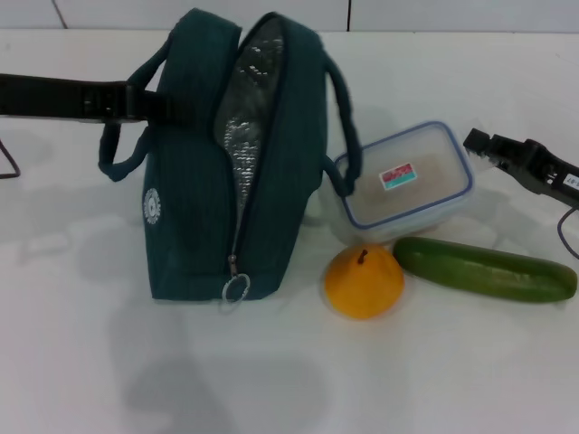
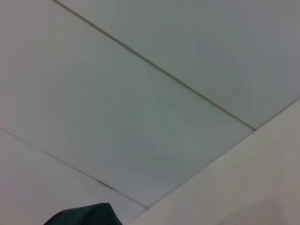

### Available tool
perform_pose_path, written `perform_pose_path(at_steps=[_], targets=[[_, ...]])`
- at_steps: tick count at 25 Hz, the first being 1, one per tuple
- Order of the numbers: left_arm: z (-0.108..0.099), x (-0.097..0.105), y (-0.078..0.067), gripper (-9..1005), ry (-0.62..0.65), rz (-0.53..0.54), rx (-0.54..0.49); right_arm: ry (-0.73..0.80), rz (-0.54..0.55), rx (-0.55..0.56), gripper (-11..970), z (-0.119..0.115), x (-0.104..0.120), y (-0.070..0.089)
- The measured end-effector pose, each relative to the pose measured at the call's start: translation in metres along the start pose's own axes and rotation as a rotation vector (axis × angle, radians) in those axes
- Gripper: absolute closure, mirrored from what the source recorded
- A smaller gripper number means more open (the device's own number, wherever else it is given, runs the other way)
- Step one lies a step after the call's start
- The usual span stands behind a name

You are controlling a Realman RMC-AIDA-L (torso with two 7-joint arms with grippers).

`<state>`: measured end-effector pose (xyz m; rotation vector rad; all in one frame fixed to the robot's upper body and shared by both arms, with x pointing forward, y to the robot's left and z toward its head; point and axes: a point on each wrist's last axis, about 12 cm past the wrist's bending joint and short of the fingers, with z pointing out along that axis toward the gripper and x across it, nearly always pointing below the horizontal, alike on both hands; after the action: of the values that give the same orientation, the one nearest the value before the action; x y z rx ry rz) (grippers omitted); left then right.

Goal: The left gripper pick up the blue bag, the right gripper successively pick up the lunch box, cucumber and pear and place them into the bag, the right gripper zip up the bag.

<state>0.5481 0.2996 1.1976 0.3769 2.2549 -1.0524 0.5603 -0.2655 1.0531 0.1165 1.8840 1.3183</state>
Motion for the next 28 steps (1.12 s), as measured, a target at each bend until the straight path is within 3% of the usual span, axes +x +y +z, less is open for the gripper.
perform_pose_path(at_steps=[5,16,28], targets=[[0.0,0.0,0.0,943,-0.006,0.005,0.003,-0.037,0.019,-0.007,864,-0.002,-0.002,0.0],[-0.001,-0.002,0.001,941,-0.015,0.003,-0.002,-0.152,0.089,-0.032,860,-0.023,-0.008,-0.003],[-0.001,-0.002,0.001,940,-0.02,-0.022,0.001,-0.283,0.176,-0.081,855,-0.061,-0.015,-0.006]])
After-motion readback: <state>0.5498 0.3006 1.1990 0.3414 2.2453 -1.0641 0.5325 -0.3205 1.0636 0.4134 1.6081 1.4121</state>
